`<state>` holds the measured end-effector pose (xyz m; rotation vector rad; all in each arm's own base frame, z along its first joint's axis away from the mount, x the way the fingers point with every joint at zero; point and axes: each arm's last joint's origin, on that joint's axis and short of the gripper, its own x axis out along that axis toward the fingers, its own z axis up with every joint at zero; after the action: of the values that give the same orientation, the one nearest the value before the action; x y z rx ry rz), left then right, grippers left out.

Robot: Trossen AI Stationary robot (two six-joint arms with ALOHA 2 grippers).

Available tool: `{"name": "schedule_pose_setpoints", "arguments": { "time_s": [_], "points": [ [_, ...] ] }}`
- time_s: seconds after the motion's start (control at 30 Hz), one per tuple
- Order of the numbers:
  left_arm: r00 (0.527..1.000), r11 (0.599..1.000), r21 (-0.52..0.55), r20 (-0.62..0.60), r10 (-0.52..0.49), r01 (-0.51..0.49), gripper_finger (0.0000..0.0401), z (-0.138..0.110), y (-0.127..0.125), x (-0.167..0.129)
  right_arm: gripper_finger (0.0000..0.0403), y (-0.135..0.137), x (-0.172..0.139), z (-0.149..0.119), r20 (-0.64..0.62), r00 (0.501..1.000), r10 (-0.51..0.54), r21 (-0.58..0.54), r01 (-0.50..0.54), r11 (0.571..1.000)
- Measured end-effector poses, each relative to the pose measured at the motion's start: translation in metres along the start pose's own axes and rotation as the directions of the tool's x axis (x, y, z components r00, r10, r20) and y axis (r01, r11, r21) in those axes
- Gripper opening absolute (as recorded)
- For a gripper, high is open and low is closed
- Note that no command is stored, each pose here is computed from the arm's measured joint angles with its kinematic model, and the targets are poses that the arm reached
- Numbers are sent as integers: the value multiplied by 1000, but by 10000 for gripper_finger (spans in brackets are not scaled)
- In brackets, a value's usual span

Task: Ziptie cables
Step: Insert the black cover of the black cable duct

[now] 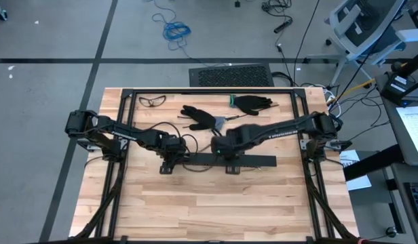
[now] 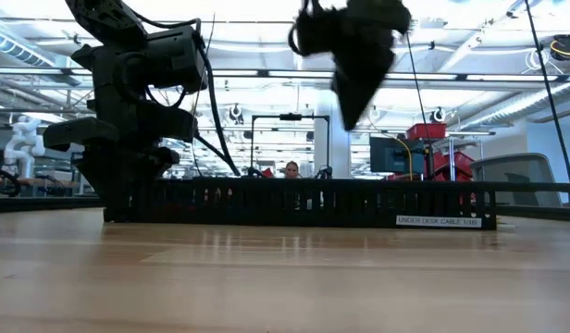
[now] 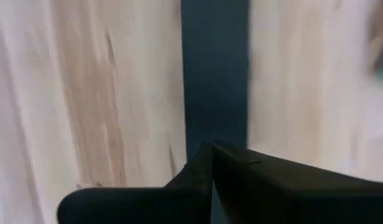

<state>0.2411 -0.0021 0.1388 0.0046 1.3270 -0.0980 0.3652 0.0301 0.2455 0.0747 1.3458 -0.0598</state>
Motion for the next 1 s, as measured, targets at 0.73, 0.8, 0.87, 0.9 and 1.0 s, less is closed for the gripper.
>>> {"name": "schedule_pose_setpoints", "arguments": {
  "time_s": [0.73, 0.8, 0.87, 0.9, 1.0],
  "points": [
    [1000, 1000, -1, 1, 2, -2, 231, 0, 0, 0, 0, 1, 23, -33, -62, 997, -43, 49, 46, 998],
    [1000, 1000, -1, 4, 3, -3, 231, 0, 0, 0, 0, -2, 18, -34, -53, 998, -41, 56, 44, 997],
    [1000, 1000, -1, 9, 3, -3, 231, 1, 0, 0, 0, -4, 17, -34, -54, 998, -43, 61, 46, 997],
    [1000, 1000, 0, 13, 3, -3, 231, 1, 0, 0, 0, -4, 18, -34, -56, 997, -44, 55, 47, 997],
    [1000, 1000, 1, 19, 3, -3, 231, 2, 0, 0, 0, -4, 21, -32, -45, 998, -49, 43, 51, 998]
  ]
}}
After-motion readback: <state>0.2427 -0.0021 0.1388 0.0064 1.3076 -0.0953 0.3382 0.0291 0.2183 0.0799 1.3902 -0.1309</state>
